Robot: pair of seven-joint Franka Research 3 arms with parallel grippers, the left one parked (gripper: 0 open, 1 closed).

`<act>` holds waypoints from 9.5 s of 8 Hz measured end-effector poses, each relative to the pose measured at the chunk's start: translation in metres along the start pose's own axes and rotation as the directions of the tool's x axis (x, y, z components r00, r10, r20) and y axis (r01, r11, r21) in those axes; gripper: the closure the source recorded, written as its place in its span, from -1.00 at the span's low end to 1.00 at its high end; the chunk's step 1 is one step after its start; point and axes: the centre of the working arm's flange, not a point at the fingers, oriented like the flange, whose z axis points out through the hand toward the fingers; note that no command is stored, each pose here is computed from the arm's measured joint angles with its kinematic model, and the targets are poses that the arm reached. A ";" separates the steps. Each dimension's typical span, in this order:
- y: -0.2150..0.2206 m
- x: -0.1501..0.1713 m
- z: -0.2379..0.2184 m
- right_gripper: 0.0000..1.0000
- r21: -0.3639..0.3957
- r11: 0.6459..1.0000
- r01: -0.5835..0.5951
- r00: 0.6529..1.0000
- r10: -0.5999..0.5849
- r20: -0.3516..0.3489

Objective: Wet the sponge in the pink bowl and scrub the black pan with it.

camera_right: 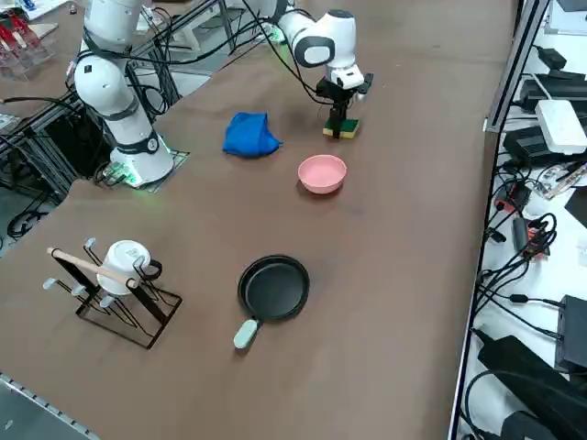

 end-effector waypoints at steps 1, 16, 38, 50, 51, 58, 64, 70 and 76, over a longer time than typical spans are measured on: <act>0.000 0.000 0.000 -0.65 0.000 1.000 0.000 1.000 0.000 0.000; 0.259 0.062 -0.075 0.28 0.018 0.987 0.161 0.962 -0.161 0.223; 0.267 0.061 0.002 0.22 0.014 0.990 0.142 0.950 -0.140 0.279; 0.276 0.073 -0.057 0.32 0.035 0.992 0.124 0.932 -0.128 0.339; 0.276 0.074 -0.062 0.32 0.037 0.992 0.123 0.927 -0.128 0.351; 0.394 0.085 -0.120 0.35 0.075 0.996 0.053 0.948 -0.074 0.309; 0.590 0.055 -0.087 0.28 0.069 0.988 -0.140 0.966 0.120 0.230; 0.654 0.045 -0.024 0.12 0.047 0.990 -0.133 0.970 0.121 0.212; 0.675 0.035 0.003 0.00 0.035 0.987 -0.156 0.967 0.146 0.208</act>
